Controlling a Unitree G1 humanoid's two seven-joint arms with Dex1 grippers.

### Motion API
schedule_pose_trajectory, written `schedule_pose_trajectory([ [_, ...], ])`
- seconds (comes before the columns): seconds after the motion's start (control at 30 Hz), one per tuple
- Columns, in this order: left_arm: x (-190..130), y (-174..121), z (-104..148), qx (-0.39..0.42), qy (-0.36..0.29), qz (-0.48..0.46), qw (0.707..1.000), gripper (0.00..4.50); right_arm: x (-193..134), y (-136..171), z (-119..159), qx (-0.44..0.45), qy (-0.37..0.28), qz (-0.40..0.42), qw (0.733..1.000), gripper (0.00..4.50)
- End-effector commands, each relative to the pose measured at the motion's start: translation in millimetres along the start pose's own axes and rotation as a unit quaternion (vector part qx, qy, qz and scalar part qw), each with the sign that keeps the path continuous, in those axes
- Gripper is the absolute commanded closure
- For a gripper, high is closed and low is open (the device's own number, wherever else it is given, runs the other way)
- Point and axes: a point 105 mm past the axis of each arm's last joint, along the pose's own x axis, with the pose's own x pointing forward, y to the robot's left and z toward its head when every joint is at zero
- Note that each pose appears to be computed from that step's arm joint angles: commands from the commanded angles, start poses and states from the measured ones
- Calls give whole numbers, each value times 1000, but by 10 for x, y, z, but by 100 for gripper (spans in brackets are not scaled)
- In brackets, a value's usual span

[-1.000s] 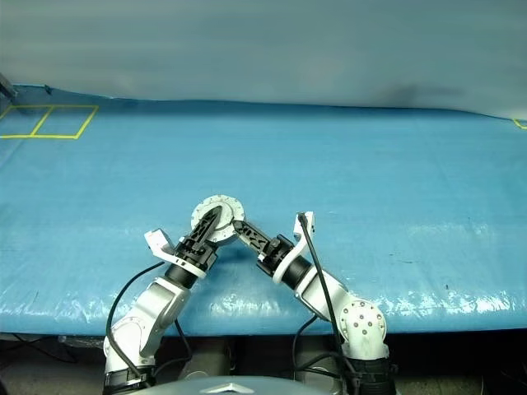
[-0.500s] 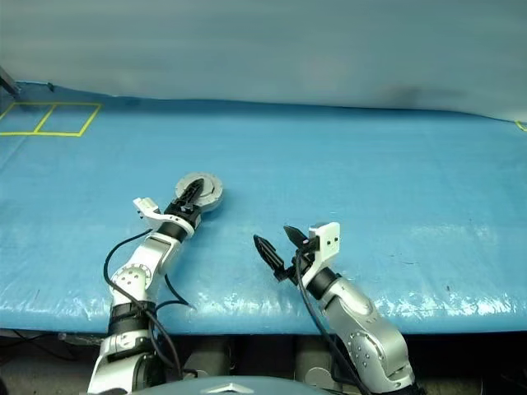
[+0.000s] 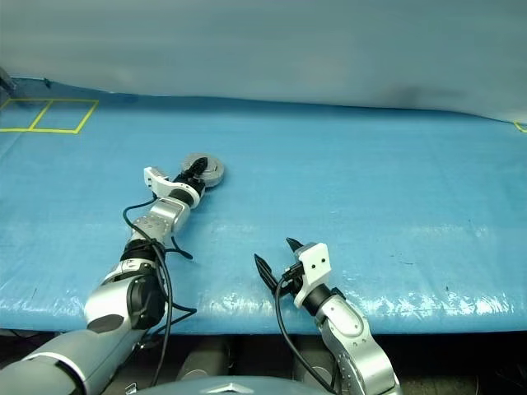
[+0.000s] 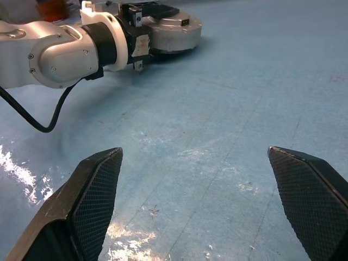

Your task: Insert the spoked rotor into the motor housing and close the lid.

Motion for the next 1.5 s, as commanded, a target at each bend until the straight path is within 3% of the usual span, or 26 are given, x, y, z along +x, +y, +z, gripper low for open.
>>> schedule_pose_trajectory([
  [0.03,97,-200,82,36,-7,-16,999,203,2,18,94,-11,-21,1,1000,0],
  [0.07,110,-188,66,47,-2,-7,999,203,2,18,93,-12,-21,0,1000,0],
  [0.13,118,-173,62,60,3,3,998,131,-3,13,86,-14,-19,-4,1000,0],
  [0.3,51,-27,117,83,26,27,996,5,-14,8,64,-14,-17,-11,1000,0],
  [0.5,-243,373,125,128,119,71,982,5,20,25,34,-7,-13,-9,1000,0],
  [0.73,-878,747,192,204,226,108,947,5,49,-63,33,-16,-8,-5,1000,0],
  [0.87,-1221,735,147,327,243,77,910,5,17,-229,57,-28,-7,-18,999,0],
  [0.97,-1370,591,54,409,210,30,888,5,-24,-342,61,-48,0,-27,998,0],
  [1.03,-1442,433,21,489,145,-10,860,5,-62,-383,71,-61,1,-27,998,0],
  [1.23,-1648,156,-93,602,27,-72,794,5,-114,-396,97,-82,3,-21,996,0],
  [1.5,-1806,111,-334,631,26,-119,766,5,-113,-383,204,-84,-19,-27,996,0],
])
